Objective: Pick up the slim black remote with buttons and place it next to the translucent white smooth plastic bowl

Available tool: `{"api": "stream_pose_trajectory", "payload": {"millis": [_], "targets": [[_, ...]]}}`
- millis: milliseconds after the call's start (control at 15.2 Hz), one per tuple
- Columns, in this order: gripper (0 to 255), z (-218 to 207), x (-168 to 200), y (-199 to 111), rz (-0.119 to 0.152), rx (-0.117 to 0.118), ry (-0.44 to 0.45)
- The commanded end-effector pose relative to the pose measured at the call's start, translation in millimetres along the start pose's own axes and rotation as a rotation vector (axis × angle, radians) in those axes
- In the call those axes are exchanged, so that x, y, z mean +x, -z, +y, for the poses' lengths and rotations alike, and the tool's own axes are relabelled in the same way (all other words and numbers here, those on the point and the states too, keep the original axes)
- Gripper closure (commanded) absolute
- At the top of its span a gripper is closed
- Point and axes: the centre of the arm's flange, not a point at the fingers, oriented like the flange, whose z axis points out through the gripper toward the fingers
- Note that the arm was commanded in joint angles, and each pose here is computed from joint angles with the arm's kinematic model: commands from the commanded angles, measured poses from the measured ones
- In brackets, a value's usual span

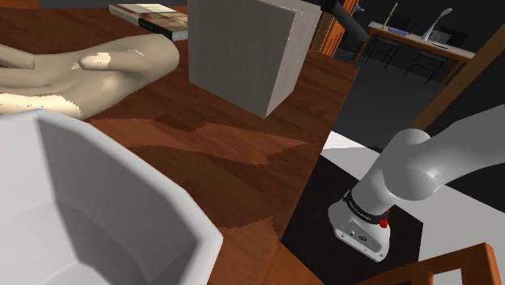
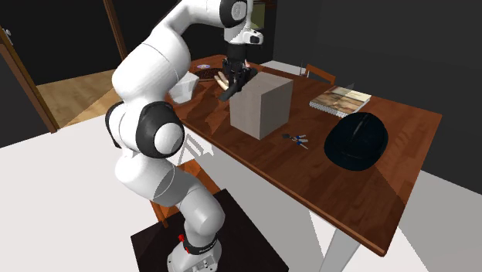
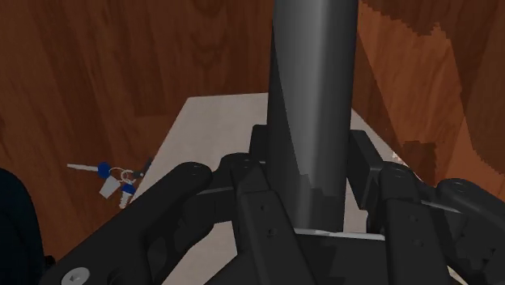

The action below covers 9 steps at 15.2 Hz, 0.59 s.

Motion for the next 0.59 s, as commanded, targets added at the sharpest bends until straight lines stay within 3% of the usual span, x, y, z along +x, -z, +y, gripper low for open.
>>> {"api": "stream_pose_trajectory", "payload": {"millis": [0, 528], "targets": [[255, -28, -1, -4, 0.0, 0.001, -0.002], [255, -133, -8, -13, 0.0, 0.001, -0.002]]}}
